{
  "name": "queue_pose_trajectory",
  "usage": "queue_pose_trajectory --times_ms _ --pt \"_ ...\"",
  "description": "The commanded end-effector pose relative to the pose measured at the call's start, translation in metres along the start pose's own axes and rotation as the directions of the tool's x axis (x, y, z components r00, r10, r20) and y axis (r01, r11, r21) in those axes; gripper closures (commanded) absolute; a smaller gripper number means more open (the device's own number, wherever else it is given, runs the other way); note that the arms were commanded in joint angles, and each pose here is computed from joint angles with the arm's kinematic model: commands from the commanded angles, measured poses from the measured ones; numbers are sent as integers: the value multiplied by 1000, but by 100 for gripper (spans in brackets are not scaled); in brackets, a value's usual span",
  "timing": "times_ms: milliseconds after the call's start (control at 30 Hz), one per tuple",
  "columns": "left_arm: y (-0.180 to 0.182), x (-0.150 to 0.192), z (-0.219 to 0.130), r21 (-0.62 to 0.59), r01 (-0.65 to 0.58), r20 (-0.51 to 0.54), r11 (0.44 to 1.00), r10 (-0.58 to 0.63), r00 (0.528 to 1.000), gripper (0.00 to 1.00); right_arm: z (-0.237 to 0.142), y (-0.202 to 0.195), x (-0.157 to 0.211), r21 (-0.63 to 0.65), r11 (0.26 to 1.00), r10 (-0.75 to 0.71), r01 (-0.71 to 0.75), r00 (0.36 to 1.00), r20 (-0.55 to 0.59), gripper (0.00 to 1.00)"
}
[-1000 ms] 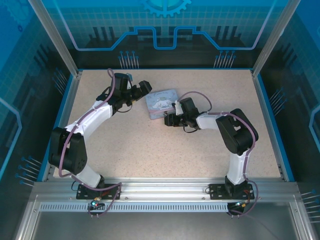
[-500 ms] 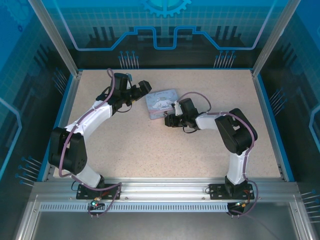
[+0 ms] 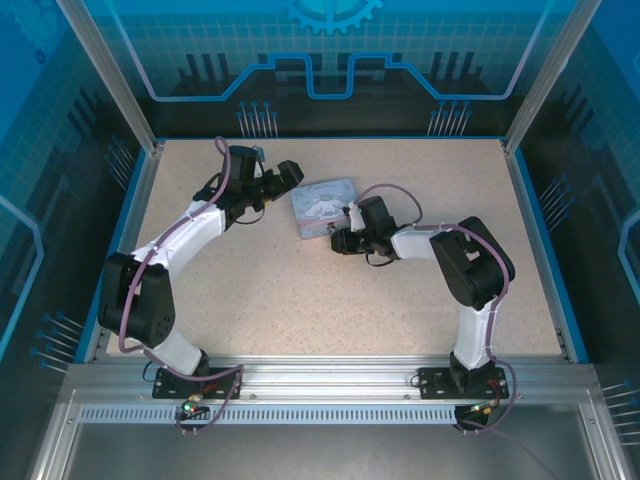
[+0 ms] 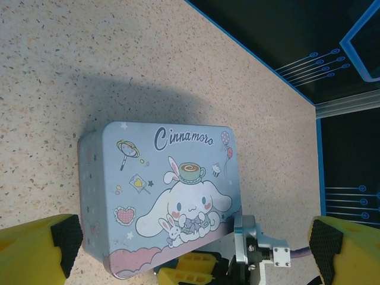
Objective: Unlock a padlock with a key
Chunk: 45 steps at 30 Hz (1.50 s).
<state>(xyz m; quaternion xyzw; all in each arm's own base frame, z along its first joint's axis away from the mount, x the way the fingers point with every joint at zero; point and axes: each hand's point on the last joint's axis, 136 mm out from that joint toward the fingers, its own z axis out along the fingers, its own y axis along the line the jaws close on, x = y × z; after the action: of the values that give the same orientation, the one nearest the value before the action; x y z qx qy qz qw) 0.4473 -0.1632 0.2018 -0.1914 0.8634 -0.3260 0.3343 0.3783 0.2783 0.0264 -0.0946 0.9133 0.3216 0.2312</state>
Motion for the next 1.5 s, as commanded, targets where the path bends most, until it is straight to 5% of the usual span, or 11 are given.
queue_pose_trajectory --times_ms 0,400,867,1467 --pt "5 2 3 6 14 -18 1000 -14 1000 1 6 -3 11 14 1000 4 -4 1000 -27 77" --pt "12 5 5 -28 -31 -32 999 30 999 1 -1 -2 9 27 1000 10 -9 1000 -20 89" --pt "63 31 17 -252 -168 -155 953 132 979 1 -12 -5 16 55 998 45 -44 999 -22 96" --pt "38 75 2 -260 -317 -183 912 276 944 1 -43 -24 41 98 991 89 -87 996 -21 99"
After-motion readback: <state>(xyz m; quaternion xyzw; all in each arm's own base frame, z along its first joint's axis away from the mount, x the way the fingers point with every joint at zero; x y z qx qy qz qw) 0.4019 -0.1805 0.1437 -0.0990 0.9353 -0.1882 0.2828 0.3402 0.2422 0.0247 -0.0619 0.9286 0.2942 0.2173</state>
